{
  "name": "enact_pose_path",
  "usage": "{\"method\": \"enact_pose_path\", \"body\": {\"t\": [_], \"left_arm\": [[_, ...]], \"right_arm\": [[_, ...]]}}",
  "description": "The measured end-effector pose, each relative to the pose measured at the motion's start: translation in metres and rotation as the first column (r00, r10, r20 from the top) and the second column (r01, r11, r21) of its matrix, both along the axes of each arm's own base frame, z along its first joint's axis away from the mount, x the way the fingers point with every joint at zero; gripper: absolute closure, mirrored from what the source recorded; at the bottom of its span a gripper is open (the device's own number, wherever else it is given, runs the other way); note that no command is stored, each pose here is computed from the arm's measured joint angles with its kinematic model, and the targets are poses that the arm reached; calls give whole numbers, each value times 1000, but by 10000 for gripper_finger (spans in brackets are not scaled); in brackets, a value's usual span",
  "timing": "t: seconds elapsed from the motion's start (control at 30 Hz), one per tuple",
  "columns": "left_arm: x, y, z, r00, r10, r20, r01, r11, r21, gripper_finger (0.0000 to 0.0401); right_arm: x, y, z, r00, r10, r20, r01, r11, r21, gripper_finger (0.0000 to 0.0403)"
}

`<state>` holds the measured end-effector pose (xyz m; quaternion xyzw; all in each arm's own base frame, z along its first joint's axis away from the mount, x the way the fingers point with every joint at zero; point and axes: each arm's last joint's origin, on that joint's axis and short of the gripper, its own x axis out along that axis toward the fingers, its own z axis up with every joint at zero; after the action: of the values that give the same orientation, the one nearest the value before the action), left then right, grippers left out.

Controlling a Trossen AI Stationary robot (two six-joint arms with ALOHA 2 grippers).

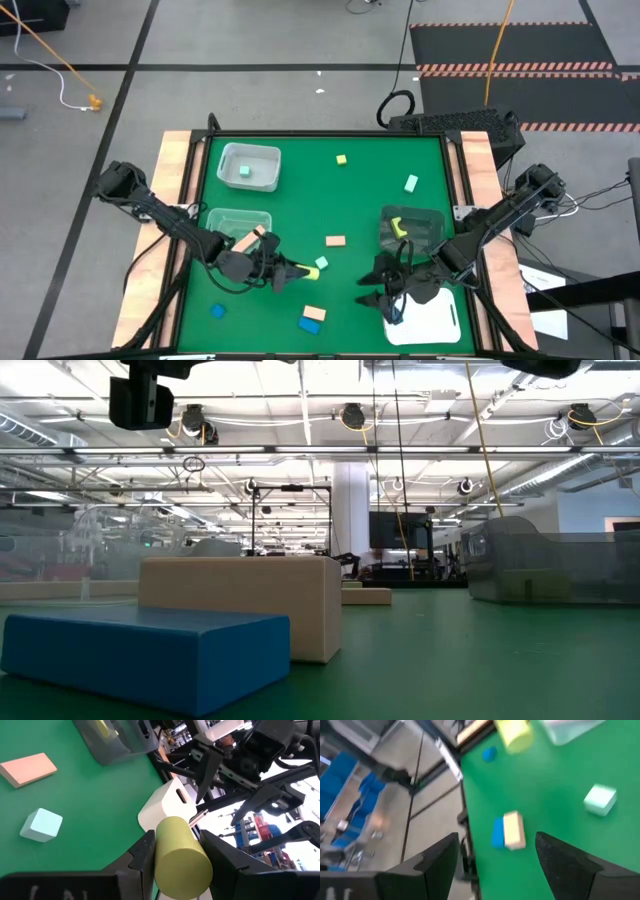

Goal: Sort & place blocks by color
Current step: Put the bottom green block into the black bin

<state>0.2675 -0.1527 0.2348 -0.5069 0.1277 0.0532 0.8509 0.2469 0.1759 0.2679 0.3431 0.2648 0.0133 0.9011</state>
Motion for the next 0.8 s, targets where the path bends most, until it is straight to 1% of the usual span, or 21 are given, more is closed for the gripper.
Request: {"method": "enact_pose_path", "body": {"t": [0.2, 0.27, 0.33, 0.4, 0.47, 0.57, 0.67, 0.8], "left_arm": [[1, 3, 0, 1000, 29, 7, -29, 1000, 4, 275], [2, 5, 0, 999, 37, 7, -37, 999, 4, 275], [4, 7, 1, 999, 47, 10, -47, 999, 1, 275], [5, 10, 1, 998, 59, 10, -59, 998, -7, 275], [7, 13, 1, 997, 76, 10, -75, 997, -23, 275], [11, 20, 3, 994, 102, 27, -101, 994, -39, 275], [16, 27, 7, 989, 131, 71, -127, 990, -63, 275], [22, 38, 20, 969, 157, 189, -148, 987, -64, 275]], "right_arm": [[3, -6, 1, 999, -40, -10, 40, 999, 34, 149], [5, -12, 4, 999, -48, 5, 47, 999, 17, 149], [6, -20, 8, 999, -40, 26, 41, 999, -32, 149], [2, -31, 14, 999, -20, 28, 23, 993, -119, 149], [-2, -44, 20, 999, -4, 32, 10, 978, -208, 149], [-6, -62, 29, 999, 8, 44, 8, 938, -346, 149], [-3, -75, 34, 996, 45, 76, -2, 873, -489, 149], [8, -83, 36, 988, 103, 113, -10, 782, -623, 149]]}}
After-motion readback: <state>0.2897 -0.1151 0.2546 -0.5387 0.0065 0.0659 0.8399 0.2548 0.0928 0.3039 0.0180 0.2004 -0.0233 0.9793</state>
